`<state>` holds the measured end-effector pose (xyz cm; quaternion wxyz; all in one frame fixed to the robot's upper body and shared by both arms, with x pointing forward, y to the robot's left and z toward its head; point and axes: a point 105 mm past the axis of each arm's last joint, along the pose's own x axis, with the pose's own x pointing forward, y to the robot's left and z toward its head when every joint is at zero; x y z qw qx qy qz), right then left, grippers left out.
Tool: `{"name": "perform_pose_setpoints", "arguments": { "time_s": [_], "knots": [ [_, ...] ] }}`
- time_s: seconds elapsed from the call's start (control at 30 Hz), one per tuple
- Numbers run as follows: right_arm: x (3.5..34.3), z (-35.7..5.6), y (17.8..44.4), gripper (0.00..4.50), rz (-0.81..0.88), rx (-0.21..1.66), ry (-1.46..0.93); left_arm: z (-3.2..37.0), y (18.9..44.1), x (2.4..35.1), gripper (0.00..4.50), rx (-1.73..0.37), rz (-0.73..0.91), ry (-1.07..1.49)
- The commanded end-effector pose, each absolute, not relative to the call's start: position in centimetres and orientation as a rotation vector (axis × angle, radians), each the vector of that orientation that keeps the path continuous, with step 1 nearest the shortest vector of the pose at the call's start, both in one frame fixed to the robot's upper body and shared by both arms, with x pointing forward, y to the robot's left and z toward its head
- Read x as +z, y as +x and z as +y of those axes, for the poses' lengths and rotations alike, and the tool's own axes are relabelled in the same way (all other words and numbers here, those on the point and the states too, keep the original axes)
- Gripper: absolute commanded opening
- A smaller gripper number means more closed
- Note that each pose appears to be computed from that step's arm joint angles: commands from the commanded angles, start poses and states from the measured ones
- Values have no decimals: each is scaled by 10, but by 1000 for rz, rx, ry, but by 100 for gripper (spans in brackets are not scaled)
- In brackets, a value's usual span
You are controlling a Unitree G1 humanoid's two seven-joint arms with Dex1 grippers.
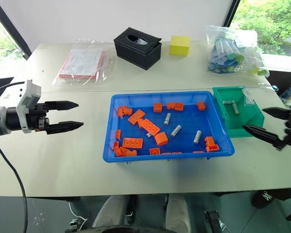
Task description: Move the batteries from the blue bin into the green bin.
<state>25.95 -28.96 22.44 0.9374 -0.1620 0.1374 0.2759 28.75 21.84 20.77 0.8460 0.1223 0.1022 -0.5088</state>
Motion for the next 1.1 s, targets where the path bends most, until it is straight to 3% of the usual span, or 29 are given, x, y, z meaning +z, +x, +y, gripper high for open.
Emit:
{"name": "perform_pose_setpoints", "arguments": {
  "time_s": [0.03,0.3,0.5,0.63,1.1],
  "knots": [
    [233,-238,274,447,238,664,-329,206,281,229,450,-1143,160,301],
    [226,-130,311,447,255,835,-216,185,264,241,450,-1289,165,322],
    [181,-84,318,447,422,881,-176,178,255,239,450,-1329,177,353],
    [160,-70,321,447,486,874,-182,176,253,239,450,-1341,181,358],
    [132,-54,336,447,520,867,-272,170,248,240,450,-1368,182,358]
  ]
}}
